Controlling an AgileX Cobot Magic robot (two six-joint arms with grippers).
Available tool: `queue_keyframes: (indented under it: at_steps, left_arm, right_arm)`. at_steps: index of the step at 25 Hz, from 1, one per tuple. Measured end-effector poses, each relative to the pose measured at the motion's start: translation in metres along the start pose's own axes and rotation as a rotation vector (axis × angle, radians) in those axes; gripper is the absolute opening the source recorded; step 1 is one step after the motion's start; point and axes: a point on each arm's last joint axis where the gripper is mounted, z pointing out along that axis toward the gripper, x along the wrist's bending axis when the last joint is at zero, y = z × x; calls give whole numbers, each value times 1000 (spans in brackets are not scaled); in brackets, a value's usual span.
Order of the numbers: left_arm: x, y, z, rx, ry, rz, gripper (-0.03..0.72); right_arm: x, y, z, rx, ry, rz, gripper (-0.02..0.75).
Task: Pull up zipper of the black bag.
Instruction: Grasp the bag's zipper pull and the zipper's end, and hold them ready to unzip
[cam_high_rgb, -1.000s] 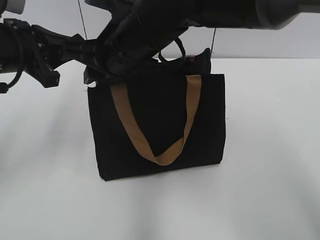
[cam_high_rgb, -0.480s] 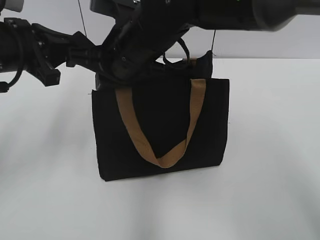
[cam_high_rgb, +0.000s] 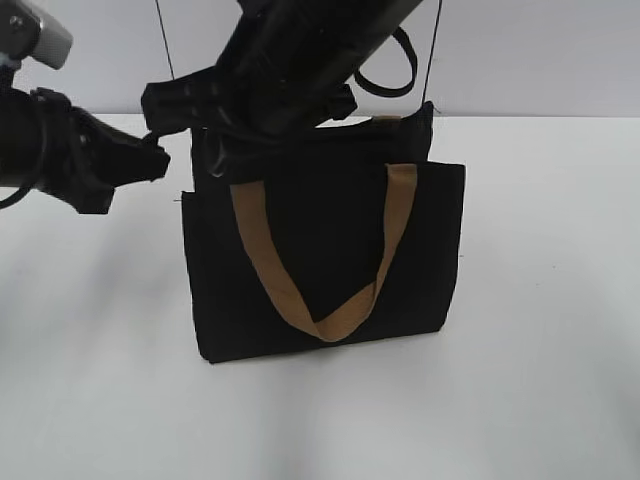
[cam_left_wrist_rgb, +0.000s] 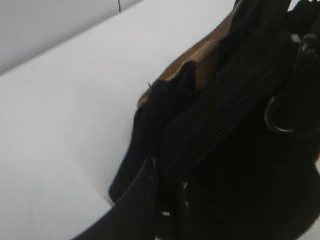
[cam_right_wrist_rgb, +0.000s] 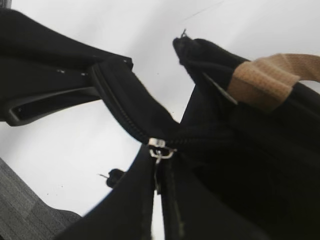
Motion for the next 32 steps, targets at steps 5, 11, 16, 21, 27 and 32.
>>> queue_keyframes:
  at_steps: [5, 11, 16, 21, 27, 32]
  left_arm:
    - [-3, 1, -14, 10, 20, -257, 27]
    - [6, -3, -27, -9, 47, -358, 27]
    - [7, -5, -30, -13, 23, -403, 27]
    - [7, -6, -31, -13, 28, -413, 27]
    - [12, -7, -31, -7, 80, -419, 26]
    - [14, -8, -32, -5, 98, -419, 26]
  right_arm:
    - [-4, 1, -2, 19, 59, -43, -6]
    - [-29, 6, -10, 59, 163, -38, -6]
    - [-48, 7, -17, 87, 222, -62, -6]
    - [-73, 7, -26, 130, 233, -52, -6]
    - [-103, 5, -35, 168, 206, -13, -6]
    - [-125, 0, -46, 222, 168, -3, -6]
